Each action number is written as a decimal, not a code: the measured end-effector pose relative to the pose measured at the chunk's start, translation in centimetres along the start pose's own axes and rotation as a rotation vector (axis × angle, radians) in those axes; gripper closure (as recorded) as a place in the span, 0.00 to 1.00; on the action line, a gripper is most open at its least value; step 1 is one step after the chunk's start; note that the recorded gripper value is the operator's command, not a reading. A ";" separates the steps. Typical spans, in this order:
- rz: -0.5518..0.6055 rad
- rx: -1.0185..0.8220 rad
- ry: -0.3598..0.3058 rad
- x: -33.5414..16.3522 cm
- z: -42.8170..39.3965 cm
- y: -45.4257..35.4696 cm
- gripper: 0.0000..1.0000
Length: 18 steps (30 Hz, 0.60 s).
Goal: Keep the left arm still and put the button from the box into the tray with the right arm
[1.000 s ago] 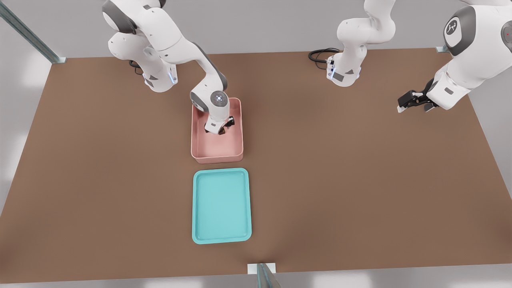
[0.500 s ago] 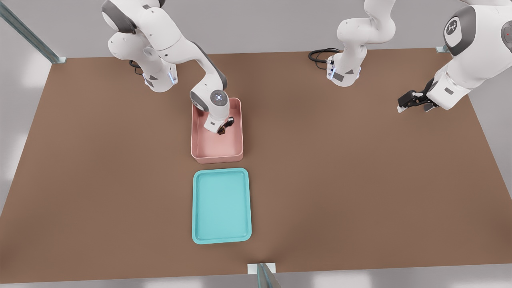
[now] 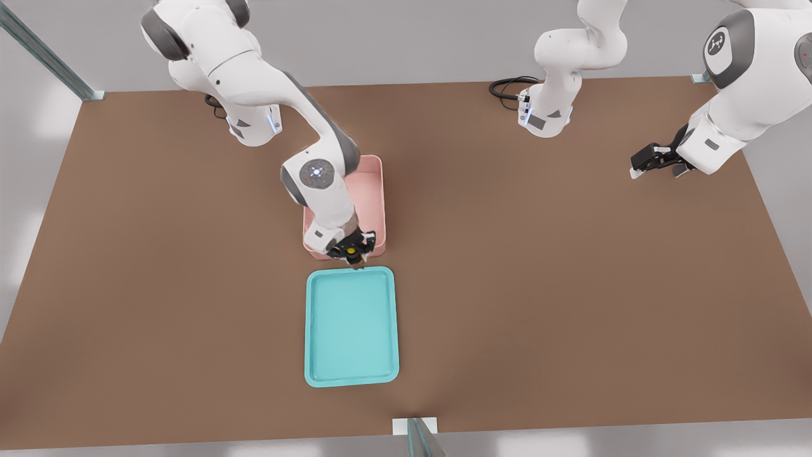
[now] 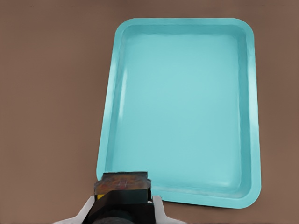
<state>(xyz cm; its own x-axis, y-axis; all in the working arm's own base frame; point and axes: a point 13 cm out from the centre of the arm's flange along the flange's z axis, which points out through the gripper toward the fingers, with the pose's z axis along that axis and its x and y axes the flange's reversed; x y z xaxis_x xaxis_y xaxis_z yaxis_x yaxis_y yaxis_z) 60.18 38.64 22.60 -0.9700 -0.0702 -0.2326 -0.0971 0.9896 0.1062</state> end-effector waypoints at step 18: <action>0.086 0.189 0.107 -10.0 -19.0 -26.6 0.00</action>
<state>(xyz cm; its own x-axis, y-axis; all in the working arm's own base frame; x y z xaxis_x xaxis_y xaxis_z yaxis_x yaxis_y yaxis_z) 68.26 10.60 40.42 -0.9920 0.0119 -0.1255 0.0202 0.9977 -0.0644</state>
